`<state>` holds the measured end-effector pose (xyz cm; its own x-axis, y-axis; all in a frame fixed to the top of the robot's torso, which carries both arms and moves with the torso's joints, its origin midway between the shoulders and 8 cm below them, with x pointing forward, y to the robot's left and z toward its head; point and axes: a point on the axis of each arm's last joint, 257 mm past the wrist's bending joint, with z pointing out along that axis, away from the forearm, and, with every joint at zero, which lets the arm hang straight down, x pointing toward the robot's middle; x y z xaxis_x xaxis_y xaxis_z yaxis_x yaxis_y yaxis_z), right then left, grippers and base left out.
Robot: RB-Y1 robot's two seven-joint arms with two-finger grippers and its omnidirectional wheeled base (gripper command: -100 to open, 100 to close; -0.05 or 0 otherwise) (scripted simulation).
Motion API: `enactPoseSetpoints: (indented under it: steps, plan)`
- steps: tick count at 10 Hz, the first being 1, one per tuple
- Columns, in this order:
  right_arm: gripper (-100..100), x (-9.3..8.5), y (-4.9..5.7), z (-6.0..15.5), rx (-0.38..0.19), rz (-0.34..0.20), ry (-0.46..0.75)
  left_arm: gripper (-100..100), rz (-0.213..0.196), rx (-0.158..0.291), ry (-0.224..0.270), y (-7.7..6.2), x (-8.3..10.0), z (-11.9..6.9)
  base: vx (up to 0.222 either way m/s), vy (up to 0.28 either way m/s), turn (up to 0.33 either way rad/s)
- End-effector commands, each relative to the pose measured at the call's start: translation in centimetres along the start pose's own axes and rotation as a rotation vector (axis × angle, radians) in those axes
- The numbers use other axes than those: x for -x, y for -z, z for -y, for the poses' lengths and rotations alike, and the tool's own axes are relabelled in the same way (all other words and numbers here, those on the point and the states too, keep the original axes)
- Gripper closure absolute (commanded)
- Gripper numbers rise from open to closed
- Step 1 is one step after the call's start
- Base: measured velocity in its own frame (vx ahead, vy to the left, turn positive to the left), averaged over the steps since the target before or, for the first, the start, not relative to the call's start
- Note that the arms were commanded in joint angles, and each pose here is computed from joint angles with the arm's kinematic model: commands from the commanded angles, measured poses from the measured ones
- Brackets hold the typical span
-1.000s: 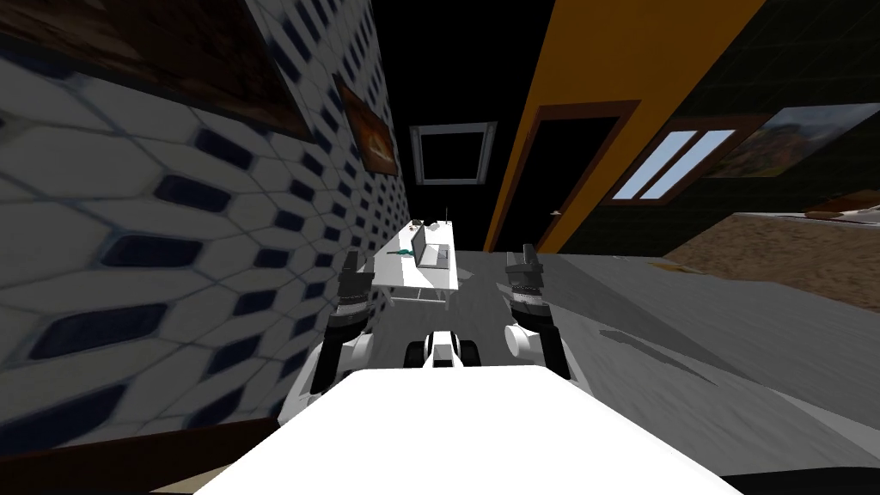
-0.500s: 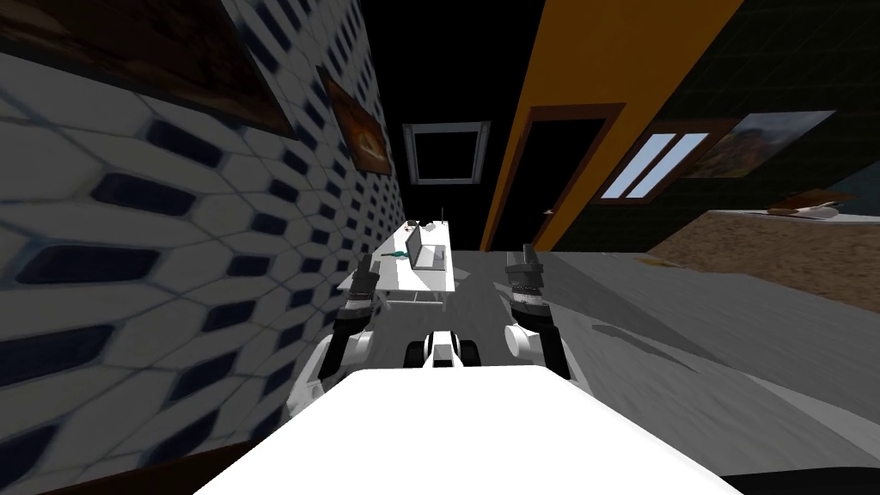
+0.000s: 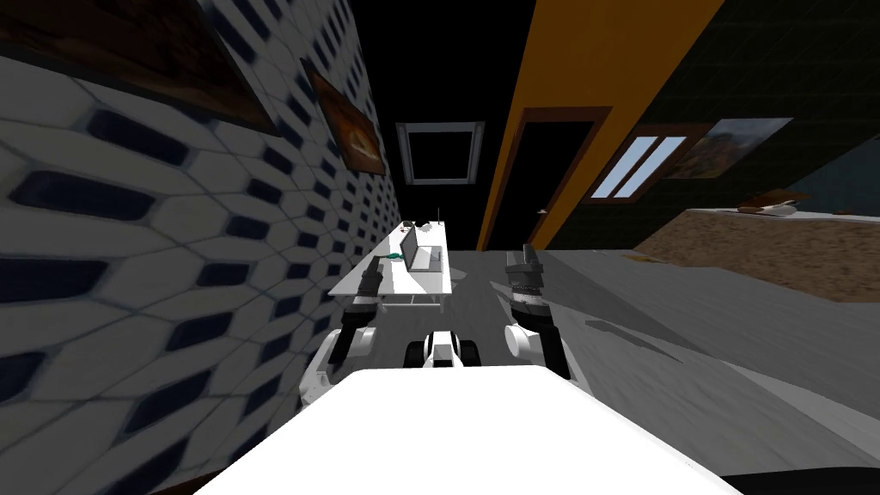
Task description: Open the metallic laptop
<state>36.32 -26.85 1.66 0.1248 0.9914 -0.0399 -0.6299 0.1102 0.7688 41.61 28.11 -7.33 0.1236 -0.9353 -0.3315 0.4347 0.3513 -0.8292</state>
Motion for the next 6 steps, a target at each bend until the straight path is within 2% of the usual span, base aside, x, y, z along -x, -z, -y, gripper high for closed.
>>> enactPoseSetpoints:
  steps: [1,6]
  plan:
    - [0,0.0,0.0,0.0,0.0,0.0,0.0,-100,-0.015,0.059,-0.029,-0.2,-0.5,-2.5,0.034,-0.013,-0.054]
    - [0,0.0,0.0,0.0,0.0,0.0,0.0,-100,-0.042,0.151,-0.081,-0.4,-1.0,-6.6,0.027,-0.011,-0.053]
